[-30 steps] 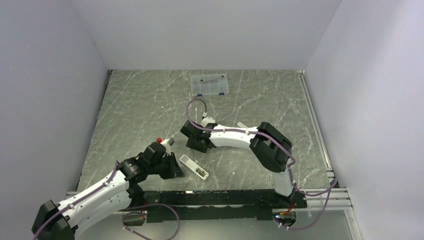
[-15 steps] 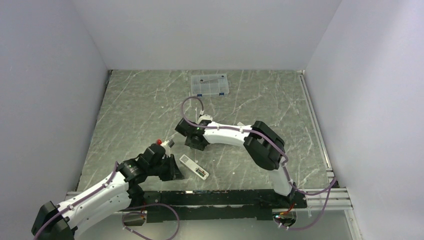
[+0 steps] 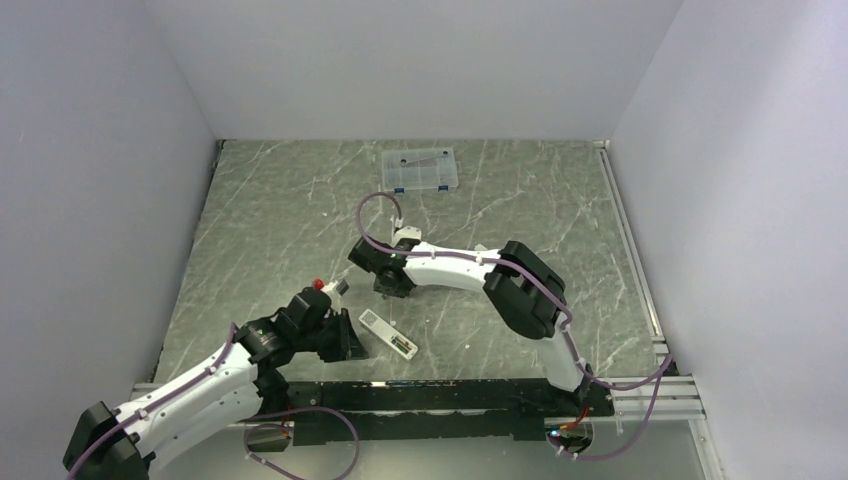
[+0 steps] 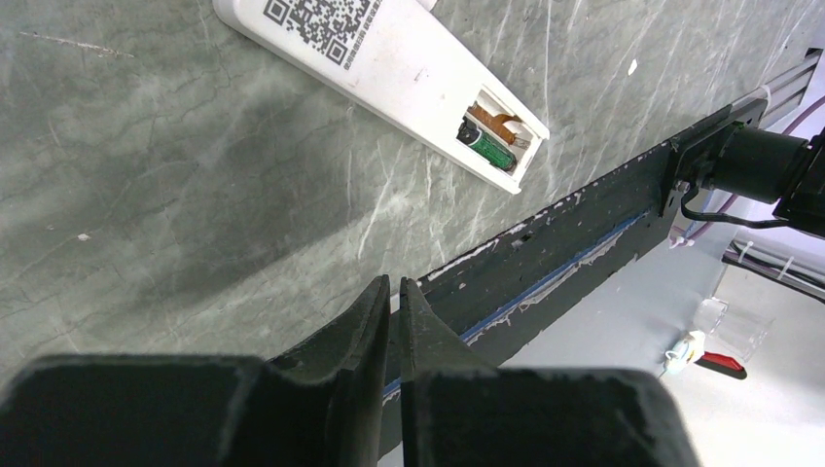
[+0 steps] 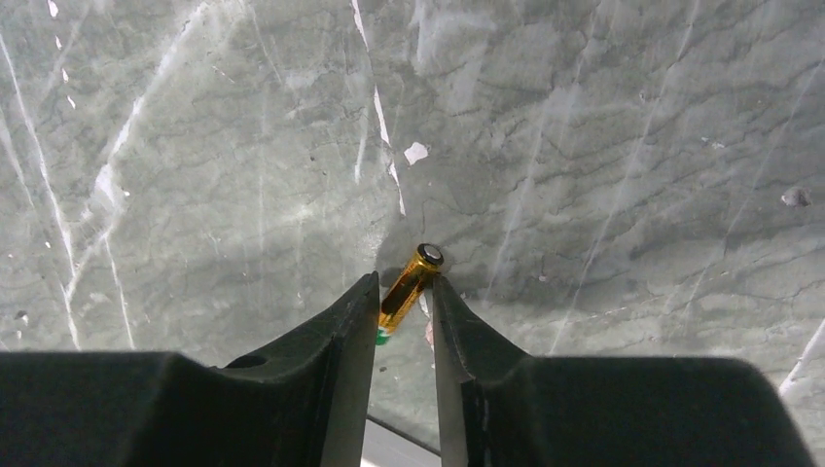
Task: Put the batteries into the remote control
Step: Pick up the battery from the center of the board.
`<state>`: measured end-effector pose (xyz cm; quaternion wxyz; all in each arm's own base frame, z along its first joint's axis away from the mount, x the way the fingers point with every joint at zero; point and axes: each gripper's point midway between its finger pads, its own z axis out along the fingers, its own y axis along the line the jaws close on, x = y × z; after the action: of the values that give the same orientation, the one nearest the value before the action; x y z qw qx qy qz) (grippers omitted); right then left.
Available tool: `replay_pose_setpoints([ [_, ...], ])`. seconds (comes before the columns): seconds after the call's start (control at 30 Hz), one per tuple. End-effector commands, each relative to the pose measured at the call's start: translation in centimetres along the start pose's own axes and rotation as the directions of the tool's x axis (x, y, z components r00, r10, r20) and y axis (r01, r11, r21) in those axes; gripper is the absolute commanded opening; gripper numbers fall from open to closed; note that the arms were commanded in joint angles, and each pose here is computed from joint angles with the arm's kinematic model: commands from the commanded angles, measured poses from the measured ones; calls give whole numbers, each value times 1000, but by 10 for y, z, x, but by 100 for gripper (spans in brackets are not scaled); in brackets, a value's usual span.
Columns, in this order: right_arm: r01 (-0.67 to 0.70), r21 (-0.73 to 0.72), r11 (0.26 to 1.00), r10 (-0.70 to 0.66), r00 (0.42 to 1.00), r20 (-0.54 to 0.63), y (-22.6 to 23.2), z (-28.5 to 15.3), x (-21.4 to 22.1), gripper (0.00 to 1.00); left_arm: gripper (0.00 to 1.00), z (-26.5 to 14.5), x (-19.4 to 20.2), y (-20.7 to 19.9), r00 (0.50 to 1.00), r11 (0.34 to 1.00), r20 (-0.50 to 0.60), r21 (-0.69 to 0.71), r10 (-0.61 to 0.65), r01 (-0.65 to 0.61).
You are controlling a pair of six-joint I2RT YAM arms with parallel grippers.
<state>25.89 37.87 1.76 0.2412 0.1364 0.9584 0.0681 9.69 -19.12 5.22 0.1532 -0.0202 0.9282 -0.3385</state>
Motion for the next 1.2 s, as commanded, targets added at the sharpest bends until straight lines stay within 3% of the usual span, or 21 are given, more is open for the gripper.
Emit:
replay_pose_setpoints([
  [0.0,129,92,987,-126,991,-40,-31,28,18,27,15,2,1,-3,1000,1000,-7,22,12,-12],
  [0.2,214,-56,975,-217,975,-50,-16,26,23,17,14,4,1,-6,1000,1000,-13,29,-6,6],
  [0.3,271,-156,950,-282,958,-52,-7,23,26,18,14,6,1,-5,1000,1000,-20,26,-16,17],
  [0.37,306,-192,933,-320,946,-50,-4,21,25,24,14,6,1,-5,1000,999,-17,24,-22,23],
  [0.57,384,-203,901,-399,916,-37,-11,18,22,35,14,4,-3,-5,999,999,3,12,-35,35],
  [1.17,456,-103,884,-462,885,-55,-44,11,31,31,14,6,-6,-6,999,999,12,9,-43,43],
])
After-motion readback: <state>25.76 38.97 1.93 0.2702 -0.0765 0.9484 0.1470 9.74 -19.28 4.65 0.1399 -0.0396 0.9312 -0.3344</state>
